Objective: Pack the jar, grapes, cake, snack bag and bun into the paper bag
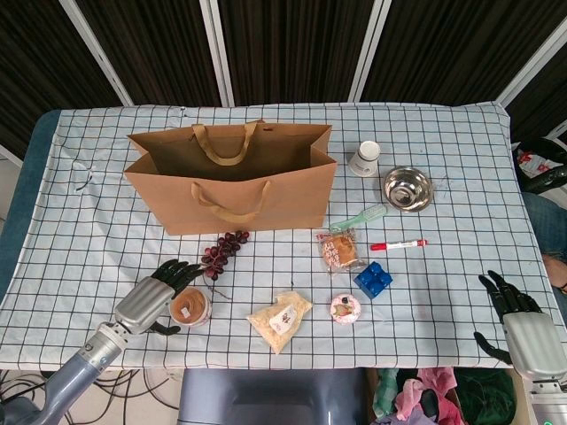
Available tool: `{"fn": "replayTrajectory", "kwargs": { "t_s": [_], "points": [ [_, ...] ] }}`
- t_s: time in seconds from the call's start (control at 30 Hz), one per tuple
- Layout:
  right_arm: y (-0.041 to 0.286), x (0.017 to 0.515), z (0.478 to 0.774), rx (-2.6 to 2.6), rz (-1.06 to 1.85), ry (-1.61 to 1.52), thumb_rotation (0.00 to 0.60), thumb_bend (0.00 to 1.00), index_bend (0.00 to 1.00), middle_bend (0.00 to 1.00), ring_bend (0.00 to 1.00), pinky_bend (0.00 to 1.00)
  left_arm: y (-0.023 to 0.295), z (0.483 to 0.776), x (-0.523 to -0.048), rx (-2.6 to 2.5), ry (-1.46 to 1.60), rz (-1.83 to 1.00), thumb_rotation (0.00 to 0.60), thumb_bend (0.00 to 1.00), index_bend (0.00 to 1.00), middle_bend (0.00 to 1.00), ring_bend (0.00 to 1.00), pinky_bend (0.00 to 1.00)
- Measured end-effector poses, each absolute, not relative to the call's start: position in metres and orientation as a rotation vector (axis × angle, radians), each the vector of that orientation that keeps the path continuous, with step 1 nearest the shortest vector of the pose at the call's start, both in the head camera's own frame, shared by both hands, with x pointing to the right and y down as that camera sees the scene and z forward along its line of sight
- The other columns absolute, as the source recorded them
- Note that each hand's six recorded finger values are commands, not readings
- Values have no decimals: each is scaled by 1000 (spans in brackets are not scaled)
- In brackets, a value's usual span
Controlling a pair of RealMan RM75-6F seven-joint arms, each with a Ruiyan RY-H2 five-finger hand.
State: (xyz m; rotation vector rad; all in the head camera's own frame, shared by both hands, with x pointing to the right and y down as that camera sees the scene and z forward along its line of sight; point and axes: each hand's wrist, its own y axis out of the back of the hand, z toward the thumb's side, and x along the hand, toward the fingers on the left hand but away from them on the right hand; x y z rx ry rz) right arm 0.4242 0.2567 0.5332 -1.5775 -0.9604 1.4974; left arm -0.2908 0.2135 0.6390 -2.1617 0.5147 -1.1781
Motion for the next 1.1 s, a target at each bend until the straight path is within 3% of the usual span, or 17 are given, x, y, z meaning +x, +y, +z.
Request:
{"fn": "replayTrajectory", "kwargs": {
  "t_s": [0.93, 1.1],
  "points": [
    [262, 416, 531, -1596, 1473, -926, 600, 169, 84, 60, 149, 245, 226, 656, -289, -2114, 431, -1200, 600, 15, 6, 89, 24, 46],
    [262, 416, 533, -1596, 1480, -924, 600, 168, 84, 60, 149, 245, 223, 659, -290, -2120, 440, -1211, 600, 84, 35, 120, 69, 127]
  ]
}}
